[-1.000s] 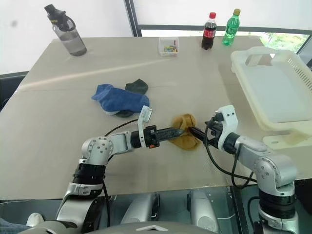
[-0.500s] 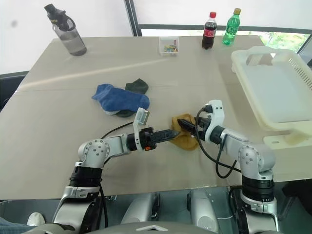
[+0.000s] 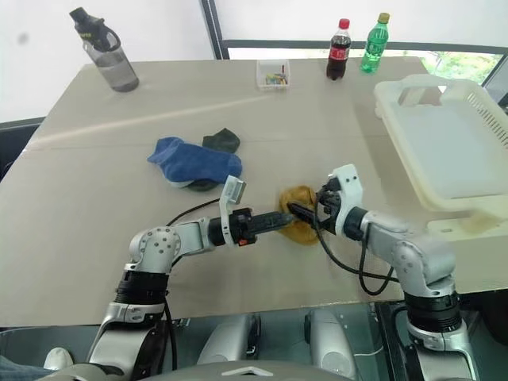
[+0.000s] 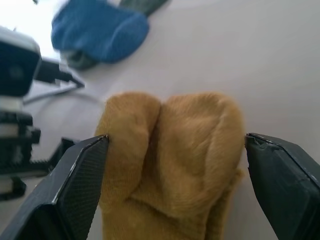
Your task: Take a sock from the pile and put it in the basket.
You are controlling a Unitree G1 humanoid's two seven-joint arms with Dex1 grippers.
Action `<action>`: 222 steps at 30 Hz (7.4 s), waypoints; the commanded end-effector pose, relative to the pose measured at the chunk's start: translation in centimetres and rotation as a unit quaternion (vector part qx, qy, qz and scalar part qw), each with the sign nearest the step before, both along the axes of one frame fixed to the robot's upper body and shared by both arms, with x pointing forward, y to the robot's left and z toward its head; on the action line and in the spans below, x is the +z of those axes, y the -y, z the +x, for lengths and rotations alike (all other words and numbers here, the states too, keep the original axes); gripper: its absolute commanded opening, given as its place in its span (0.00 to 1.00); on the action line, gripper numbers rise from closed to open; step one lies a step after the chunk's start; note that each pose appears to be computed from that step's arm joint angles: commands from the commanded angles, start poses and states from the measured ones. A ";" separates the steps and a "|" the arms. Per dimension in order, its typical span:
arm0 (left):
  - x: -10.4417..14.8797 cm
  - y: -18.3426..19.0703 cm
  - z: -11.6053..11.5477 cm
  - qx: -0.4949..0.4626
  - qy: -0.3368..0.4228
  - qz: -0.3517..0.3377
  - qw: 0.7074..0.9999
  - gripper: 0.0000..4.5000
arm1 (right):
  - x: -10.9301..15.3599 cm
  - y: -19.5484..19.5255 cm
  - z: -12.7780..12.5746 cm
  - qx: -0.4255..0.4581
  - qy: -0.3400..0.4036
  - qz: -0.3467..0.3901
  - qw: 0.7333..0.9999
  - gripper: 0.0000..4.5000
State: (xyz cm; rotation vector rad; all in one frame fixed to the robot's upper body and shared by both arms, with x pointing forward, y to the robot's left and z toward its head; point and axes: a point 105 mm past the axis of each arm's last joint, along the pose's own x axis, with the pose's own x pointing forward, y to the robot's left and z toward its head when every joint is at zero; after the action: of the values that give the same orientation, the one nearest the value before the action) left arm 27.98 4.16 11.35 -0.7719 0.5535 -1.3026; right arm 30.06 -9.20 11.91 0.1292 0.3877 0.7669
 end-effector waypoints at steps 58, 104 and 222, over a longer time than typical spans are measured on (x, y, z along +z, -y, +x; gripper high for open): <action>1.2 0.8 -0.8 -0.023 0.022 -0.021 0.999 1.00 | 1.5 0.8 0.8 -0.051 0.057 -0.030 0.997 0.52; 6.2 -8.5 0.9 0.075 0.391 0.253 0.882 1.00 | 2.1 -0.3 -1.0 -0.031 0.054 -0.022 0.998 0.15; 5.2 -7.6 2.3 0.082 0.392 0.250 0.881 1.00 | 1.7 -1.0 -1.0 0.020 -0.018 0.034 0.999 0.01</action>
State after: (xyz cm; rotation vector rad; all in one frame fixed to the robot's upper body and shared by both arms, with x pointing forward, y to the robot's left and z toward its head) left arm 30.10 11.52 15.35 0.1295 0.1858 -1.1303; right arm 29.27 -8.02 11.74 0.1787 0.4699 0.8021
